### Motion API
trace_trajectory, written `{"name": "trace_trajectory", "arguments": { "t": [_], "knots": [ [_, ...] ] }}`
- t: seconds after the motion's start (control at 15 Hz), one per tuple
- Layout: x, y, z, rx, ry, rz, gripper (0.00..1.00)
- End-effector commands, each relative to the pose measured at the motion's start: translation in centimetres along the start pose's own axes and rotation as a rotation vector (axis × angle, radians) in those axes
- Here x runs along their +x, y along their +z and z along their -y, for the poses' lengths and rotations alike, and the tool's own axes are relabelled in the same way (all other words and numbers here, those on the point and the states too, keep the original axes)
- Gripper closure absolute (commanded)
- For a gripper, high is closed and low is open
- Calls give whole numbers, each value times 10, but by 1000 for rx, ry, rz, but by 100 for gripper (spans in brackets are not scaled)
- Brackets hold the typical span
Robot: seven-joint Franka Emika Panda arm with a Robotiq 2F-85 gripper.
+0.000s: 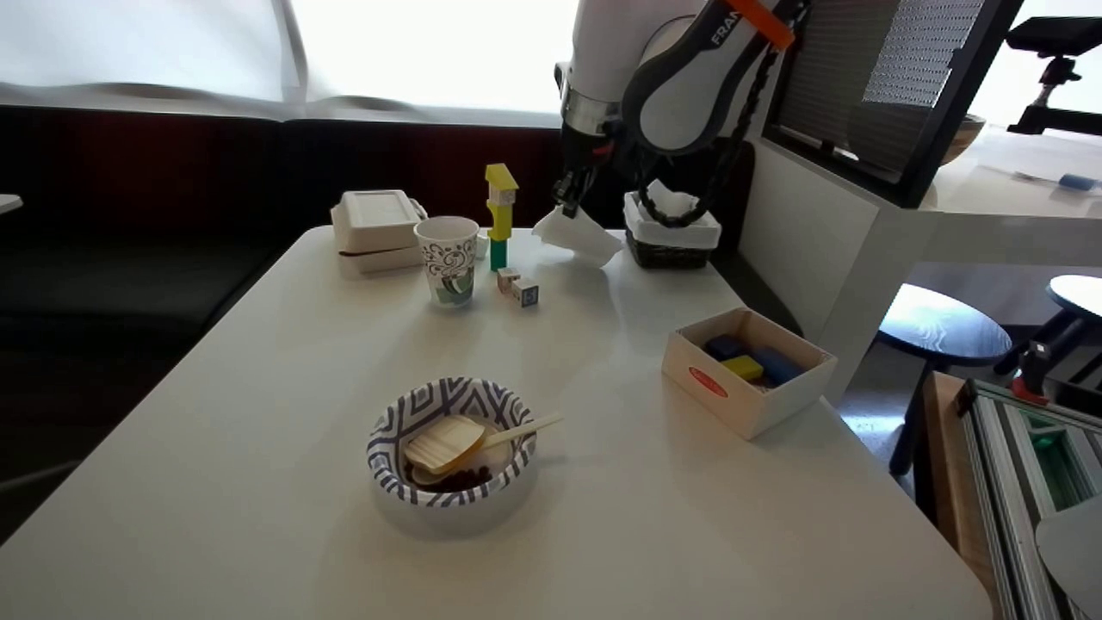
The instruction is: Take the paper towel out of the basket
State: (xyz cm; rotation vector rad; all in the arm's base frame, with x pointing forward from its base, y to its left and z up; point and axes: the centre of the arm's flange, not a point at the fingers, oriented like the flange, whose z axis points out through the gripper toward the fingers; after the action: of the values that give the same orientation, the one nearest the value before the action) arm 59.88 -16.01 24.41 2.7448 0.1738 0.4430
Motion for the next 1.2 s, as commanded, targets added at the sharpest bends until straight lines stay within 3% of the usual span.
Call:
{"name": "trace_trajectory", "arguments": {
  "t": [0.0,0.73,0.8,0.93,1.13],
  "knots": [
    [-5,4,6,19,-26,16,100],
    [-32,38,37,175,-156,106,100],
    [-32,38,38,170,-161,108,74],
    [-28,25,35,149,-149,132,68],
    [-21,-6,25,160,-107,202,44]
  ]
}}
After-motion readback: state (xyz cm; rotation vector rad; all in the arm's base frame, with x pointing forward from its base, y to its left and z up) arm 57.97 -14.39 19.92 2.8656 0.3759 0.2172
